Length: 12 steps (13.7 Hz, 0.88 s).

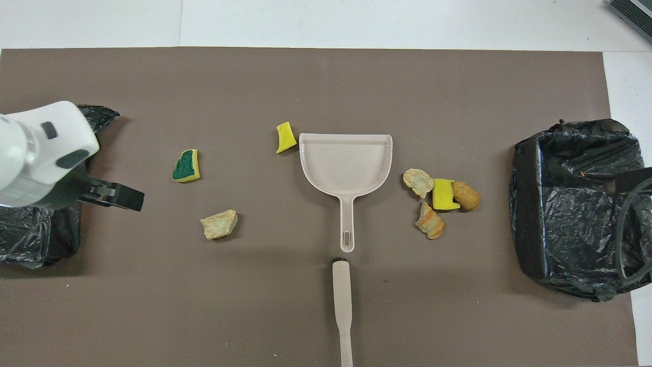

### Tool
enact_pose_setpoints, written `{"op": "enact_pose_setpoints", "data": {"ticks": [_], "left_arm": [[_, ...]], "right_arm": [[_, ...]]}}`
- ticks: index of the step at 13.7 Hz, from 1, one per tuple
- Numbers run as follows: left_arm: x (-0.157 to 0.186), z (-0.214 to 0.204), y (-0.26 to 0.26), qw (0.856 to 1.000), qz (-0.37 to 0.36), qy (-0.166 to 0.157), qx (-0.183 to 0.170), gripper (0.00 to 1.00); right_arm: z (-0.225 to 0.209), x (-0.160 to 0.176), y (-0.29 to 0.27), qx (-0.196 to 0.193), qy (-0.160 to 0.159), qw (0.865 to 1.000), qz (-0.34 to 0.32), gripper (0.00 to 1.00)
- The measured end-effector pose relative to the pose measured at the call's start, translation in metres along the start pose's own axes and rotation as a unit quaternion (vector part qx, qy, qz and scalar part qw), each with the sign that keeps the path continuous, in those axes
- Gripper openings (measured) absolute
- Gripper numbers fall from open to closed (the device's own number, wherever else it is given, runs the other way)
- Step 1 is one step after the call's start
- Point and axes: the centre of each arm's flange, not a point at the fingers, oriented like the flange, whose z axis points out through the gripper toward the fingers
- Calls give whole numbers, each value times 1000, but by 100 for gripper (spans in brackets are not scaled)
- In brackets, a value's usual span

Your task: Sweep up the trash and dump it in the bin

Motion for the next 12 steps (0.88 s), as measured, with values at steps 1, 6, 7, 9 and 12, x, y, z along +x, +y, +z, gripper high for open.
{"op": "enact_pose_setpoints", "data": {"ticks": [1, 6, 7, 9, 12], "left_arm": [[-2, 7, 27, 1000, -11, -4, 2, 100], [-34, 36, 129, 1000, -31, 5, -2, 100], [-41, 43, 146, 999, -34, 4, -5, 100], [-55, 60, 182, 999, -34, 3, -4, 100], [-79, 94, 234, 999, -31, -7, -11, 100]], "right_arm": [[0, 0, 0, 0, 0, 1000, 0, 100], [2, 0, 0, 0, -2, 1000, 0, 100], [2, 0, 0, 0, -3, 1000, 0, 100], [4, -2, 0, 0, -4, 1000, 0, 100], [4, -4, 0, 1, -5, 1000, 0, 100]]}}
